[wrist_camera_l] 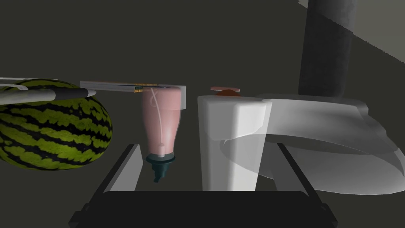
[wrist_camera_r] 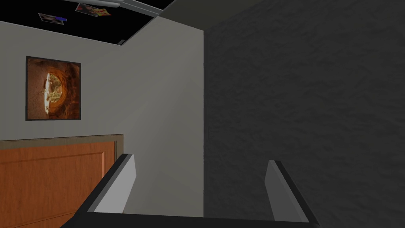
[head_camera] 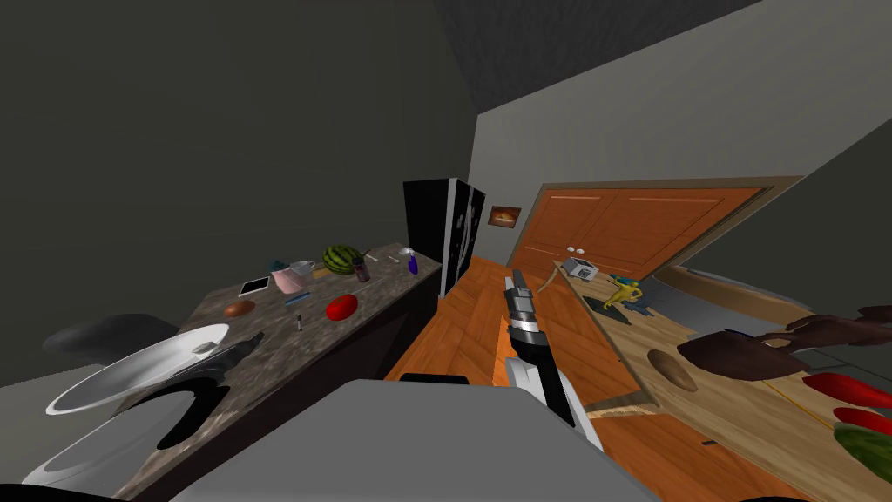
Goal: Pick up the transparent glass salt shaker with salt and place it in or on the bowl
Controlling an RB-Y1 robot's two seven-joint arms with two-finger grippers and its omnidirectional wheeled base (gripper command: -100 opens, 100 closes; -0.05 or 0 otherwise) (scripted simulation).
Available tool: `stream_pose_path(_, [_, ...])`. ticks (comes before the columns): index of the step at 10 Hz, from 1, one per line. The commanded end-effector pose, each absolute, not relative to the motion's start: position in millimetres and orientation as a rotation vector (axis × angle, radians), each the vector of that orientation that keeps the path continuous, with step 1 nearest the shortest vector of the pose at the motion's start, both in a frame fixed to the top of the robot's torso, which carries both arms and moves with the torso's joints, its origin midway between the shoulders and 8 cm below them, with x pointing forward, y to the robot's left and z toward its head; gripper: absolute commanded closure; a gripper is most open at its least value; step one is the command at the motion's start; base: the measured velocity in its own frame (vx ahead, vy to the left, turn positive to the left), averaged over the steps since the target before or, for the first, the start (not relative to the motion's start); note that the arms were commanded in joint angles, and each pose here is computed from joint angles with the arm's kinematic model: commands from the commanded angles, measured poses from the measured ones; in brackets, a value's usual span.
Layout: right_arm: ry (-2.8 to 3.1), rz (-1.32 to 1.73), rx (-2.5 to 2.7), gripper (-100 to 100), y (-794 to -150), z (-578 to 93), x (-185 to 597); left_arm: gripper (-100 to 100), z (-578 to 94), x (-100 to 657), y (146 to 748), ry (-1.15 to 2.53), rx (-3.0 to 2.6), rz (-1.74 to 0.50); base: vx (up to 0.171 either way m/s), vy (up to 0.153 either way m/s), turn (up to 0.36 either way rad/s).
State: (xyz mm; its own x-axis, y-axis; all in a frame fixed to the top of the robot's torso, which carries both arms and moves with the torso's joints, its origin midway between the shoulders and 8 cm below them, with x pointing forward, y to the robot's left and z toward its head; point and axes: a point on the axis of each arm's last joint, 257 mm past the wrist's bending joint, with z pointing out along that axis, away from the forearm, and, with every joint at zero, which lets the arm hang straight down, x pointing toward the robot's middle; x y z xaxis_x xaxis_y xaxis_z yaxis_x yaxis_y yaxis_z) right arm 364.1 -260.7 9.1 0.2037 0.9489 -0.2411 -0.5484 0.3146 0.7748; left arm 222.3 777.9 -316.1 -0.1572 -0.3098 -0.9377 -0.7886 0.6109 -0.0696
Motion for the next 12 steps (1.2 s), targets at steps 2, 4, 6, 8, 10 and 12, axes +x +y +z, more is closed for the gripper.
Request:
stream_pose_path(2, [0.800,1.139,0.609,0,-261,9,364,-100,-317,221,779,1.716,-0.934,0.519,-0.013,-0.010,0.016])
stream_pose_path(4, [0.800,1.139,0.609,0,-261,9,364,100,-317,221,779,1.722,-0.926,0.526,0.000,0.000,0.000])
stream_pose_path(6, [0.800,1.139,0.609,0,-261,9,364,100,-317,221,779,1.723,-0.925,0.528,0.000,0.000,-0.005])
stream_pose_path(8, [0.800,1.139,0.609,0,-261,9,364,100,-317,221,779,1.722,-0.924,0.527,0.000,0.000,0.000])
stream_pose_path(10, [0.800,1.139,0.609,0,-261,9,364,100,-316,234,765,1.717,-0.907,0.497,0.021,0.015,0.111])
stream_pose_path(12, [0.801,1.139,0.609,0,-261,9,364,100,-317,233,765,1.725,-0.903,0.504,0.035,0.027,0.057])
